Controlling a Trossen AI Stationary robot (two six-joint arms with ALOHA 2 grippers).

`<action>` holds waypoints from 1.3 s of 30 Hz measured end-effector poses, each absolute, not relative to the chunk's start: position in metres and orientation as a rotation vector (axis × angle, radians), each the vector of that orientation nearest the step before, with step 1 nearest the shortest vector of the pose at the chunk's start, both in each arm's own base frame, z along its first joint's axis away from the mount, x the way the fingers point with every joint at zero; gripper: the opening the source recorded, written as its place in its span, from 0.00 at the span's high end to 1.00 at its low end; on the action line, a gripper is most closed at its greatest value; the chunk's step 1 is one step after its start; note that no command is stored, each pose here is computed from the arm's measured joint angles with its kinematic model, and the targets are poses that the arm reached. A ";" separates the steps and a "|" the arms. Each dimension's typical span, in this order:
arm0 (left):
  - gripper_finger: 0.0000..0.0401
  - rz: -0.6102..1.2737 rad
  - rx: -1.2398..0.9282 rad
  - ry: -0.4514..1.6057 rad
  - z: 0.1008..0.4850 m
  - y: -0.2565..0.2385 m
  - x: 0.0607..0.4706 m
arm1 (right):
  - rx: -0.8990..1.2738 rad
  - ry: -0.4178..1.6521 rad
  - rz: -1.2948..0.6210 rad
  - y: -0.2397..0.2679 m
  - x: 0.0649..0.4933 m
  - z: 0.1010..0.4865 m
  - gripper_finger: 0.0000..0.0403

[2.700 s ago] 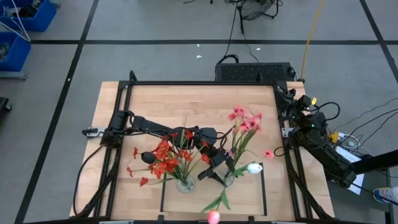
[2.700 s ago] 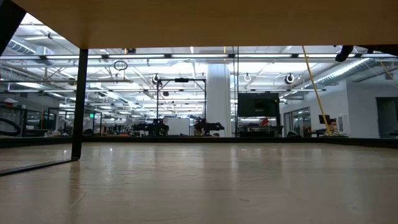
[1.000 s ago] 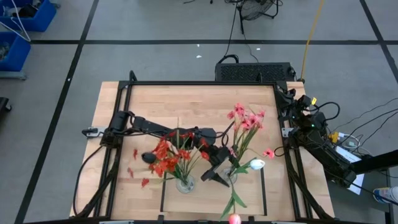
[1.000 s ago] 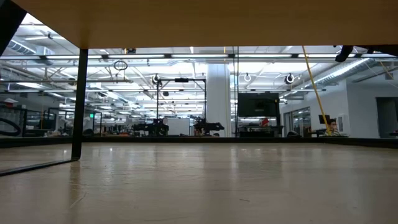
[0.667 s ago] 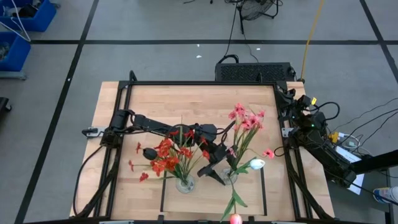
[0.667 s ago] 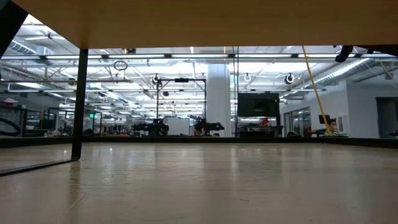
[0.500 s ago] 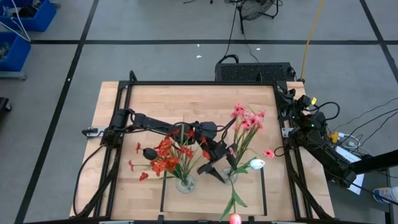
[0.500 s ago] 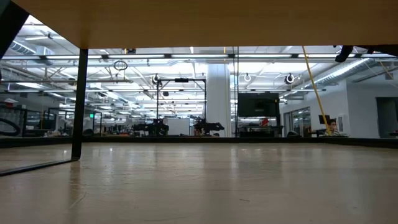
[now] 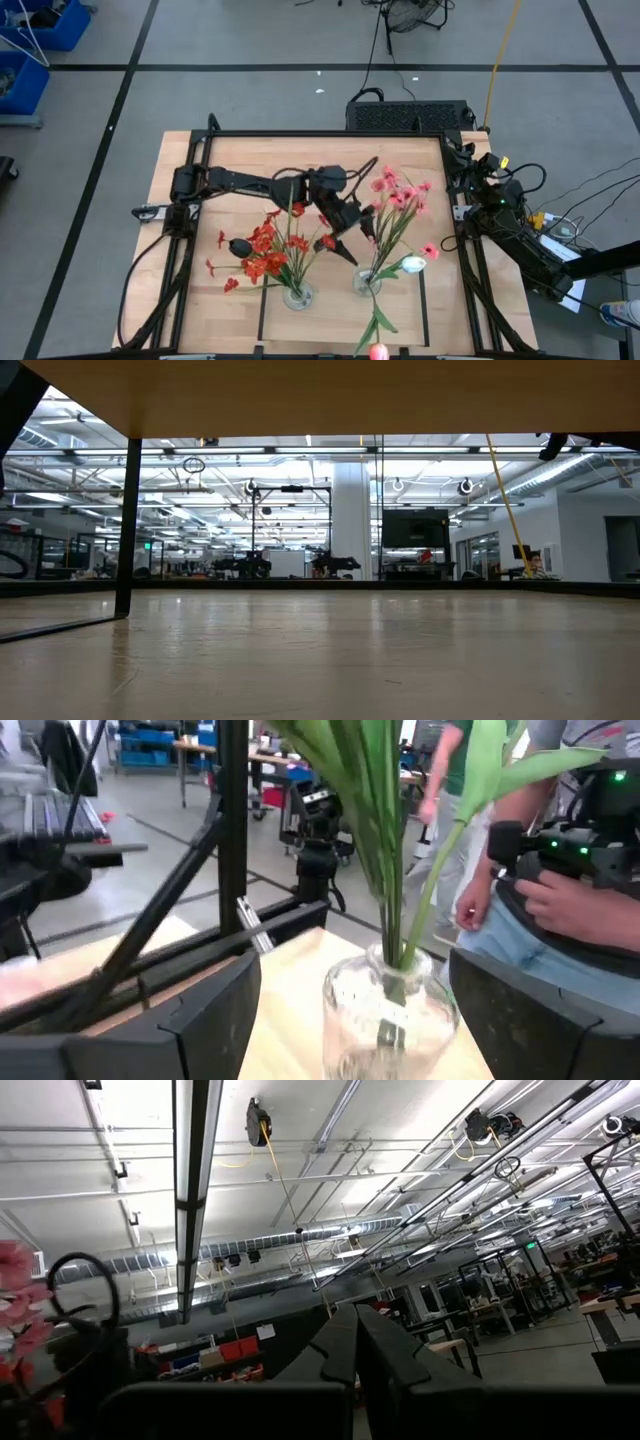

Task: Pick and place flowers into a vace then onto a shelf
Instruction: Return to Home Position

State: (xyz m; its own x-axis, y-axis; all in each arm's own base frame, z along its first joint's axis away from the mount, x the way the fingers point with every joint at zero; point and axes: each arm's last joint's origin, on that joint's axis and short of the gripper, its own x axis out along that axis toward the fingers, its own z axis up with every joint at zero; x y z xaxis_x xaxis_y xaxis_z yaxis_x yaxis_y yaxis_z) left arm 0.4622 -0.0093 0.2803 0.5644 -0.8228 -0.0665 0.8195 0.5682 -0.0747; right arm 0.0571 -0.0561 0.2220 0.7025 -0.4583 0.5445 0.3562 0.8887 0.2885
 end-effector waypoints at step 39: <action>0.18 0.056 0.033 0.058 0.389 0.099 0.184 | 0.182 -0.625 -0.464 -0.057 0.058 0.220 1.00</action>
